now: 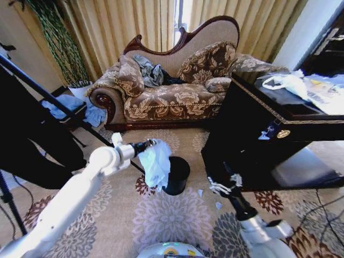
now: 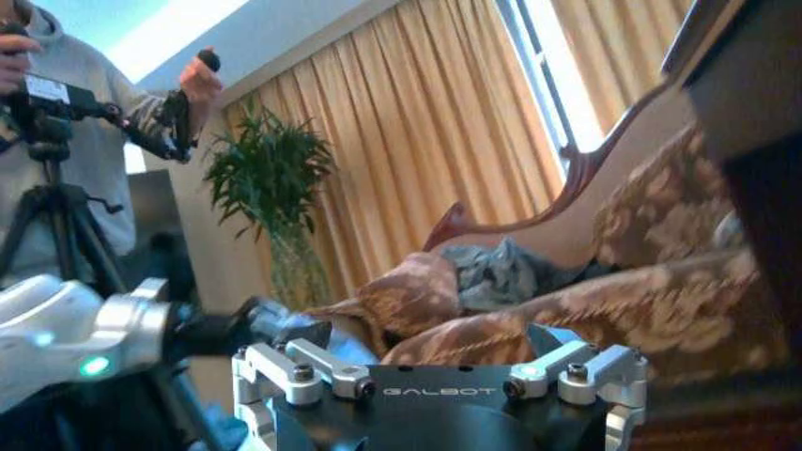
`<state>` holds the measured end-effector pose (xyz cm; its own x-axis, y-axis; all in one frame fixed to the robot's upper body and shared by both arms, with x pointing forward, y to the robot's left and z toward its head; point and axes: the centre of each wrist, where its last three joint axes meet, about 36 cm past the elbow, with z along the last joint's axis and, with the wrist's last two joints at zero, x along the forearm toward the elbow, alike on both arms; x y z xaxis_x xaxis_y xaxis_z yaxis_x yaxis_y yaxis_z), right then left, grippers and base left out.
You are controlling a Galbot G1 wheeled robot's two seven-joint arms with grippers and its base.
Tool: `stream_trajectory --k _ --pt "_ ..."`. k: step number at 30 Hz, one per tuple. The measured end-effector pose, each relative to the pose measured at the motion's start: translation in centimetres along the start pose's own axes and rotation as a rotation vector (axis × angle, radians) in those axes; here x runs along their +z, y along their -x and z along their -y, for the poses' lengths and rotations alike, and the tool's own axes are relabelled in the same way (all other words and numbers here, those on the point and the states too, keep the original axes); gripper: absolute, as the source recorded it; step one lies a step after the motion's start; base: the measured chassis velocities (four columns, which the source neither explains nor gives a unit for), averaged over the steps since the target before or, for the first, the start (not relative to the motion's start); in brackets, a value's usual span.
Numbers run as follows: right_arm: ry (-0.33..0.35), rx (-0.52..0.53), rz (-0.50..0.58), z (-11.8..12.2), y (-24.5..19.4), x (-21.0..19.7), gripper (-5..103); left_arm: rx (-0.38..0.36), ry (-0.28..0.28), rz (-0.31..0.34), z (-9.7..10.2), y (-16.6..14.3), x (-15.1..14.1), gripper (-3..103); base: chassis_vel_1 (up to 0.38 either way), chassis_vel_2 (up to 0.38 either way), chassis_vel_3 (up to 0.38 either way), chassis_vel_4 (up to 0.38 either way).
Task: Place a garbage bag over the trash bin.
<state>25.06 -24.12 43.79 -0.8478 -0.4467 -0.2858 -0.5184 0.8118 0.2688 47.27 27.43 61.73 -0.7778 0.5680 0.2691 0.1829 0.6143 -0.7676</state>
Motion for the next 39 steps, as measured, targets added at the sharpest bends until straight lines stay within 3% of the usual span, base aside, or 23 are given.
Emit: stream_trajectory --k 2,4,8,15,20,28,30,39 --pt "0.014 -0.006 -0.004 -0.3 0.1 0.3 100 -0.002 -0.001 0.012 0.1 0.0 -0.3 0 0.000 0.000 0.000 0.000" --pt "0.069 -0.037 -0.023 -1.6 0.7 1.8 100 -0.013 -0.005 0.064 0.3 0.0 -1.4 0 0.000 0.000 0.000 0.000" --pt "0.111 -0.101 -0.046 -3.0 2.0 3.9 100 -0.012 -0.024 0.133 0.6 0.5 -2.0 0 0.000 0.000 0.000 0.000" --pt "0.115 -0.177 -0.075 -3.1 4.3 6.6 100 -0.002 -0.014 0.101 1.5 3.2 -1.0 0 0.000 0.000 0.000 0.000" --pt "0.113 -0.213 -0.084 -2.9 6.0 8.8 100 0.008 0.008 0.079 3.1 6.6 -1.4 0 0.000 0.000 0.000 0.000" --pt "0.069 -0.235 -0.069 -1.2 8.9 10.8 100 0.043 0.036 0.075 6.8 8.6 -2.9 0 0.000 0.000 0.000 0.000" --pt "0.019 -0.224 -0.043 0.6 10.8 10.4 100 0.045 0.052 0.070 7.4 7.9 -2.9 0 0.000 0.000 0.000 0.000" --pt "-0.076 -0.250 -0.010 4.0 14.2 8.3 100 0.032 0.094 0.028 6.5 5.5 -1.8 0 0.000 0.000 0.000 0.000"
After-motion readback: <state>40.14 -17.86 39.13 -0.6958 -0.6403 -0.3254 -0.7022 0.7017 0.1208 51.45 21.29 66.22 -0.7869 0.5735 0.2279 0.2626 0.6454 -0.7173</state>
